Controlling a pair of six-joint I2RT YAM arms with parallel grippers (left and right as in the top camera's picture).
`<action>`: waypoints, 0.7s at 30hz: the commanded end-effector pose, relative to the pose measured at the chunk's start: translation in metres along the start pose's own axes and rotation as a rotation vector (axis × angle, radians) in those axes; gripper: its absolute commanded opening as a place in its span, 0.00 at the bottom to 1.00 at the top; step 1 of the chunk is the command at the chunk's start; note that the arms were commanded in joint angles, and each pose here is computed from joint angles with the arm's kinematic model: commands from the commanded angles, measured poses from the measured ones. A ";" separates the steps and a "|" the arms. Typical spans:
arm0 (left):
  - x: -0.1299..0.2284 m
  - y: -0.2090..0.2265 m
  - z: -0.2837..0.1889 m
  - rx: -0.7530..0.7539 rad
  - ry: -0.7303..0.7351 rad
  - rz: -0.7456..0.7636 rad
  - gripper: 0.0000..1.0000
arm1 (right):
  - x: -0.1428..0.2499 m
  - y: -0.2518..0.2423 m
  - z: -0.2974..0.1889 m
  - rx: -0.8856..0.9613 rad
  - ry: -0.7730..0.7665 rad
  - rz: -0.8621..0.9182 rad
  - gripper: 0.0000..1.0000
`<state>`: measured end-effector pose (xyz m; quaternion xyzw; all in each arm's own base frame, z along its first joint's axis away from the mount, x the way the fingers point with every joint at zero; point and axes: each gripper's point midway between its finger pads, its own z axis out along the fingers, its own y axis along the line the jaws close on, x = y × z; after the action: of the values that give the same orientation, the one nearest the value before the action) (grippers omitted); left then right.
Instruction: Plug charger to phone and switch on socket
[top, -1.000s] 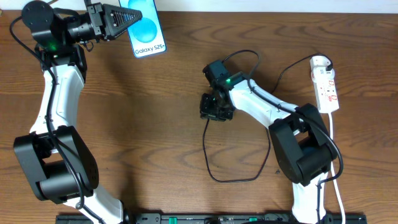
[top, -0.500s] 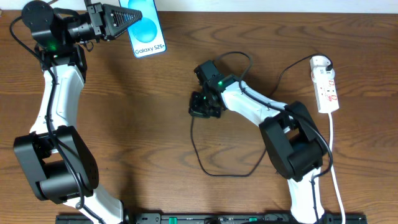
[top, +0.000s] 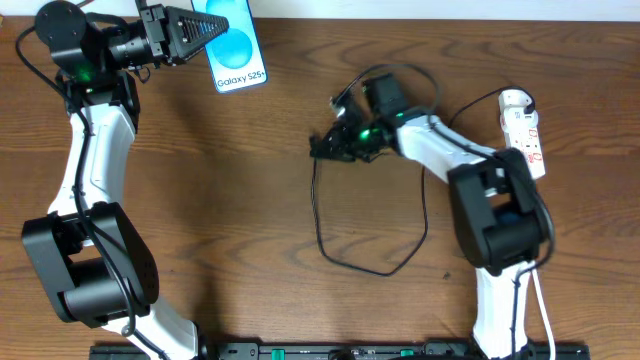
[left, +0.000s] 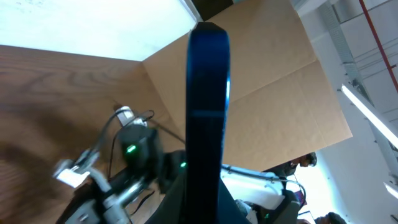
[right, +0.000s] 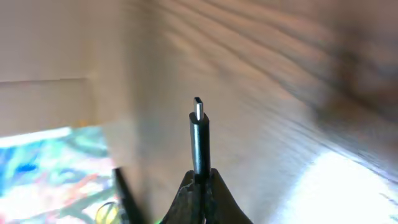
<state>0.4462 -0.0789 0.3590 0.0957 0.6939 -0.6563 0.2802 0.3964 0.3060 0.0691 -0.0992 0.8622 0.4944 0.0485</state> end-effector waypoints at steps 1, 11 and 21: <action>0.000 -0.009 0.000 0.002 0.002 0.049 0.07 | -0.001 0.078 -0.037 -0.259 0.004 -0.223 0.01; 0.002 -0.008 0.003 0.005 0.009 0.027 0.07 | 0.008 0.116 -0.045 -0.424 0.050 -0.310 0.01; 0.004 -0.010 0.009 0.013 0.021 0.027 0.07 | 0.025 0.183 -0.045 -0.463 0.062 -0.413 0.01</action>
<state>0.4447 -0.0892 0.3572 0.0953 0.6945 -0.6624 0.2643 0.3480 0.3531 0.1986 -0.2740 0.7079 0.6458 0.0819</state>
